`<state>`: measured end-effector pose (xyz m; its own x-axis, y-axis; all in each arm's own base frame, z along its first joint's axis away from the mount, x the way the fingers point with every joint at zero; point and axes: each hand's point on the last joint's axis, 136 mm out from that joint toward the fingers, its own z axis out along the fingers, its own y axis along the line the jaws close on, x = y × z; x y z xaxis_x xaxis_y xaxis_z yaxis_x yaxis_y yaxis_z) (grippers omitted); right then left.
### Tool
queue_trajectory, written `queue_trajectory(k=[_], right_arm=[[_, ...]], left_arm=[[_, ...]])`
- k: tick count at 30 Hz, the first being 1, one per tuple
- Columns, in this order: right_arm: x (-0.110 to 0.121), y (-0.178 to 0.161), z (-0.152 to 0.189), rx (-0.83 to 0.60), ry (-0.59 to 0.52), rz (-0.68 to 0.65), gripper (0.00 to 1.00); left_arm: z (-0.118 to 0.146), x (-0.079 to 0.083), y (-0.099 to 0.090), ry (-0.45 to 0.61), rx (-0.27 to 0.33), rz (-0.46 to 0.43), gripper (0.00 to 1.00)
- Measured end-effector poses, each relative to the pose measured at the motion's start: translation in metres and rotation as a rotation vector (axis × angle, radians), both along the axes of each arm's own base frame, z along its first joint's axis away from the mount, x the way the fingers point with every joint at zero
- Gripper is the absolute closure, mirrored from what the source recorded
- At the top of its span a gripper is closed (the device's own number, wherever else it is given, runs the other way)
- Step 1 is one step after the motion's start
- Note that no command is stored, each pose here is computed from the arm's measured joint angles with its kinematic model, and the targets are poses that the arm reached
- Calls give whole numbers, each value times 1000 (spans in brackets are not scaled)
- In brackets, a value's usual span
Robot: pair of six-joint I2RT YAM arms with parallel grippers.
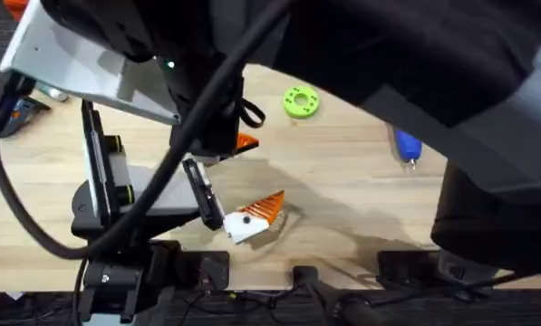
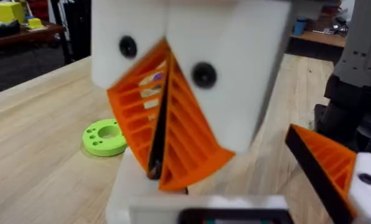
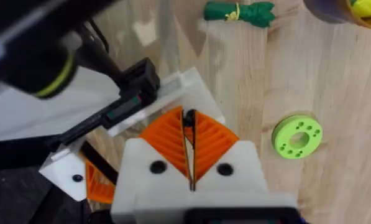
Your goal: Pick up the gripper from the table and insert it into the empty holder that is missing its gripper. Then pick up a screw, insert it into the mounting hole, and use the screwdriver to tighten it. Finally, clean up the table by picking up the vegetable and placing it into the bucket.
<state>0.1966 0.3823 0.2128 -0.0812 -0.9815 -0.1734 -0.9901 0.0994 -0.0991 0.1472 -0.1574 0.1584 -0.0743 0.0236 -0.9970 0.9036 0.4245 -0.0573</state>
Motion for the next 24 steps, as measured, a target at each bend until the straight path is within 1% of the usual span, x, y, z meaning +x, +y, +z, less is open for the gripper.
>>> queue_trajectory(k=[7, 11, 16, 19, 24], right_arm=[[0, 0, 0, 1, -1, 0, 904], [2, 0, 0, 0, -3, -3, 796], [3, -1, 0, 0, -5, -6, 713], [3, -1, 1, -1, -4, -6, 680], [2, -3, 1, -4, -2, -6, 574]], left_arm=[[0, 0, 0, 0, 0, -1, 15], [0, -1, 0, 0, 0, -4, 15], [0, -1, 0, 0, 0, -4, 15], [0, -1, 0, 0, 0, -4, 16], [0, -1, 0, 0, 0, -4, 16]])
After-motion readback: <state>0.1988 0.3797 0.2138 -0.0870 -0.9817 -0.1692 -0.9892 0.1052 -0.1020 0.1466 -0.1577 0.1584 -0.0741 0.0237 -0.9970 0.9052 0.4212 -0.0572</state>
